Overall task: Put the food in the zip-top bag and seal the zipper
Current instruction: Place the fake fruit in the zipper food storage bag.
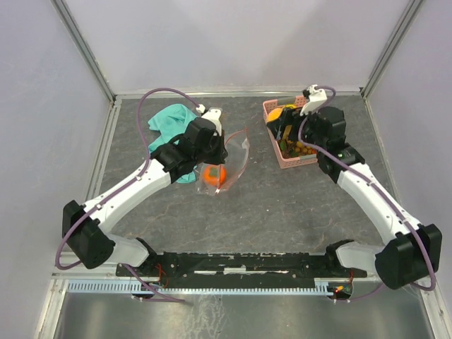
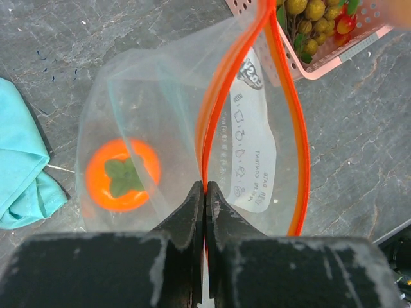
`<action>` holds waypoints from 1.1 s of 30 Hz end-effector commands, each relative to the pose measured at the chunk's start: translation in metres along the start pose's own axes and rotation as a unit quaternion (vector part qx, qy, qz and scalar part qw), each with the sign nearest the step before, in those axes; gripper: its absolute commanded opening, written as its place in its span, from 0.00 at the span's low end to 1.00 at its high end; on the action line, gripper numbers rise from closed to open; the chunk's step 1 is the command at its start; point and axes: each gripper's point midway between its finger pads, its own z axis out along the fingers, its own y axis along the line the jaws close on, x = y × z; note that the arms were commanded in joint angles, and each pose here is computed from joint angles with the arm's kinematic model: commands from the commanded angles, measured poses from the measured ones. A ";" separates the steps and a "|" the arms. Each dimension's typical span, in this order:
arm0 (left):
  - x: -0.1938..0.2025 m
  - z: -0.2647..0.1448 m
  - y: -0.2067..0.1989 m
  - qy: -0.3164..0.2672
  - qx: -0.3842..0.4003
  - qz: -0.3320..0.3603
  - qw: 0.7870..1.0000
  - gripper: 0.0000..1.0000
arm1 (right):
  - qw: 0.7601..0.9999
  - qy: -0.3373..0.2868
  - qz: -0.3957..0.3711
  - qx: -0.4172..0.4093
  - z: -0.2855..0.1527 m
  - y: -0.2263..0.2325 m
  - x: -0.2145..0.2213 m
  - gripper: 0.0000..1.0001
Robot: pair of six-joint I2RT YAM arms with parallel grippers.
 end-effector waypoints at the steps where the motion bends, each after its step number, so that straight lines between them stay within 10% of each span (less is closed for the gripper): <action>1: -0.039 -0.023 -0.015 -0.058 0.033 0.013 0.998 0.03 | 0.986 -0.089 -0.038 -0.136 -0.015 0.069 -0.032 0.78; 14: -0.046 -0.029 -0.022 -0.064 0.046 0.003 0.997 0.03 | 0.943 -0.110 -0.043 -0.312 -0.027 0.152 -0.007 0.78; 33: -0.048 -0.022 -0.024 -0.061 0.052 -0.008 0.997 0.03 | 0.954 -0.009 -0.092 -0.284 0.006 0.127 0.075 0.90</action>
